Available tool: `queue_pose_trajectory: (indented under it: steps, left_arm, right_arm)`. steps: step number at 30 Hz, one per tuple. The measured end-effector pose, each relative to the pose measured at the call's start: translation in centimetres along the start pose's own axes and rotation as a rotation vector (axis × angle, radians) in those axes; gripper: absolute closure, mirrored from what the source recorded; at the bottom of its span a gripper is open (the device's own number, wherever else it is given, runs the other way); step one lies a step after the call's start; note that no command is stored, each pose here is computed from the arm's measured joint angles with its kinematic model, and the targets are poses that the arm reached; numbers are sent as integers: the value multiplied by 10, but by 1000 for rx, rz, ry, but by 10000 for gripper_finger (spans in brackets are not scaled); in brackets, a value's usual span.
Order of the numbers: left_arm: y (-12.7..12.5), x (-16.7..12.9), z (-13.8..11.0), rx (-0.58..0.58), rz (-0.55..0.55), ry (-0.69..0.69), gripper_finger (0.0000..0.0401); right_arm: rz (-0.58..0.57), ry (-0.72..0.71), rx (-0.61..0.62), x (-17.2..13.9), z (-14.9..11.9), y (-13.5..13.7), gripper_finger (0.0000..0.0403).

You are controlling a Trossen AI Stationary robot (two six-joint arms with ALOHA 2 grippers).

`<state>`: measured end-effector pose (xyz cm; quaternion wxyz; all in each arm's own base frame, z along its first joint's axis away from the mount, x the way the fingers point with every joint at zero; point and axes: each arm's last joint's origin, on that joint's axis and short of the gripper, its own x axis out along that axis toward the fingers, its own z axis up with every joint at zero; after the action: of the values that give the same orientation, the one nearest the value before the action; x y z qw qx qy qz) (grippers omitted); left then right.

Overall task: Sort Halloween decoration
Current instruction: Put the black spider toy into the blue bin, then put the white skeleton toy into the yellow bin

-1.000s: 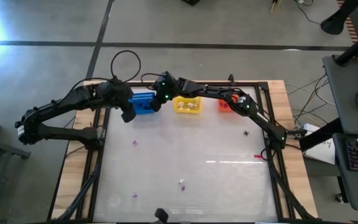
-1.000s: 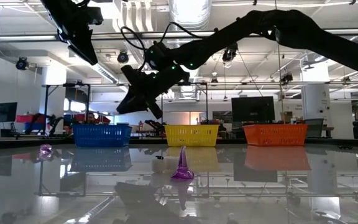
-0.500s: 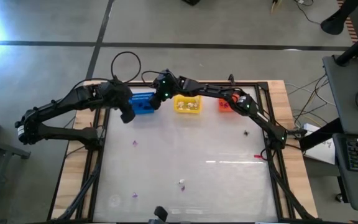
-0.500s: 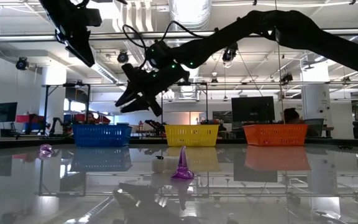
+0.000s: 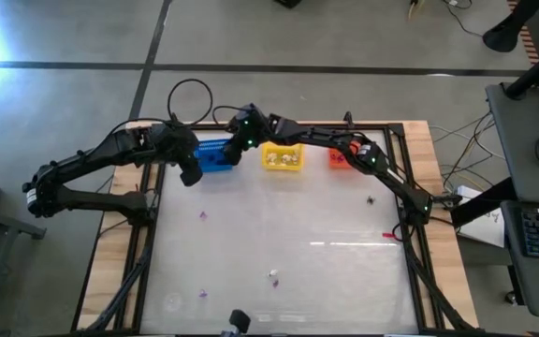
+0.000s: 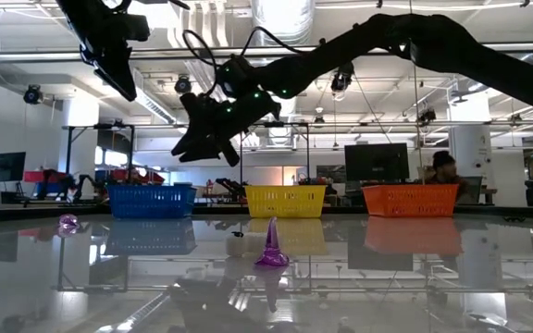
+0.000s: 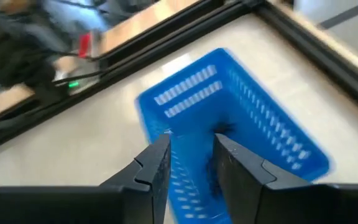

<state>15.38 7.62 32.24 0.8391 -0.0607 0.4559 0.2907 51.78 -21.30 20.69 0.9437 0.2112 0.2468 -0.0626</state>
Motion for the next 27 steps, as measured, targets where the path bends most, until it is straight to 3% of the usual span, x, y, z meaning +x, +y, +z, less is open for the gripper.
queue_pose_trajectory:
  steps: [6, 11, 16, 21, 27]
  left_arm:
    - [0, 0, 0, 0, 0, 0, 251]
    - [0, 0, -2, 5, -3, 18, 251]
    - [-2, 0, -9, 17, -94, 90, 251]
    - [-4, -1, -15, 24, -162, 161, 251]
    - [-5, -1, -18, 68, -167, 180, 251]
  right_arm:
    - [4, 1, 57, 0, 0, 1, 300]
    - [42, 145, 130, -14, 0, 7, 299]
    - [25, 263, 0, -41, 9, 26, 293]
    - [-118, 370, -112, -72, 15, 42, 284]
    - [-173, 453, -83, -127, 28, 62, 276]
